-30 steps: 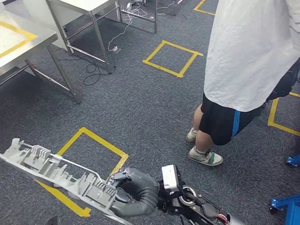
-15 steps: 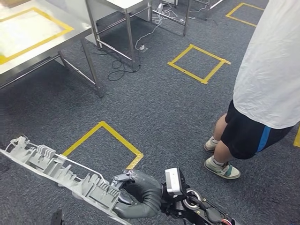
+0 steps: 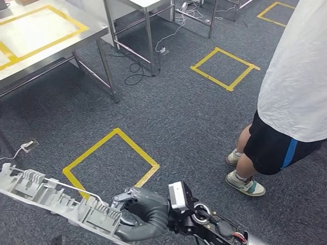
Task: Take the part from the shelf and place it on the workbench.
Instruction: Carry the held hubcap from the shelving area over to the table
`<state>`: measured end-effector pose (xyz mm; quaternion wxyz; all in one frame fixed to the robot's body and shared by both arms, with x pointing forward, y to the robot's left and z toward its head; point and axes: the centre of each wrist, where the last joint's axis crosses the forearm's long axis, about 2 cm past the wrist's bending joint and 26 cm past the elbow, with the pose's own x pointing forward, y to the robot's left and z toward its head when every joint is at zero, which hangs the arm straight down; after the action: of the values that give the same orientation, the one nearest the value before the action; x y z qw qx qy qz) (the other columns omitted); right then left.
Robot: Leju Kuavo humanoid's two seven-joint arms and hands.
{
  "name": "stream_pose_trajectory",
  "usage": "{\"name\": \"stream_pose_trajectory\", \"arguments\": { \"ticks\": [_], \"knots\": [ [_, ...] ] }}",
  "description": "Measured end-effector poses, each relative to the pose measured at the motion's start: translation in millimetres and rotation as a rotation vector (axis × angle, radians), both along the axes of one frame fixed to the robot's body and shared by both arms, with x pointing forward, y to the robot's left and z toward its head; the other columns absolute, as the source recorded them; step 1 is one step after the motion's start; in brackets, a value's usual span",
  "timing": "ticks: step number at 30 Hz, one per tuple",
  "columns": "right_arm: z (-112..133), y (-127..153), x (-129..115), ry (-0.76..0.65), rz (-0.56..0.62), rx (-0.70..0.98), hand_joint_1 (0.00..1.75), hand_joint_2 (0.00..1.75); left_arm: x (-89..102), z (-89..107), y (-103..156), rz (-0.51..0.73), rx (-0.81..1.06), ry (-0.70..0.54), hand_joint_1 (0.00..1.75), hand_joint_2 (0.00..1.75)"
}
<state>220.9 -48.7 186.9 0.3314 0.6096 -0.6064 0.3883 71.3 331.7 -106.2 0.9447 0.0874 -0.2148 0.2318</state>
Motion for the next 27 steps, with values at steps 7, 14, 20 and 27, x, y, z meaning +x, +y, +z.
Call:
{"name": "stream_pose_trajectory", "arguments": {
  "ticks": [7,14,20,27],
  "knots": [
    [-0.7,0.1,1.1,-0.001,-0.004,-0.001,1.75,1.75,-0.7,-0.1,0.1,-0.011,-0.003,-0.005,0.0,0.0],
    [-3.7,-0.2,1.4,0.0,-0.02,-0.012,1.75,1.75,-0.6,-0.1,-0.1,-0.022,-0.004,-0.008,0.0,0.0],
    [-4.3,-0.3,1.0,0.001,-0.023,-0.014,1.75,1.75,-2.4,-0.4,-0.2,-0.023,-0.003,-0.004,0.0,0.0],
    [-6.6,-0.5,-0.9,0.01,-0.025,-0.016,1.75,1.75,-1.3,-0.2,-0.1,-0.024,-0.002,-0.005,0.0,0.0]
  ]
}}
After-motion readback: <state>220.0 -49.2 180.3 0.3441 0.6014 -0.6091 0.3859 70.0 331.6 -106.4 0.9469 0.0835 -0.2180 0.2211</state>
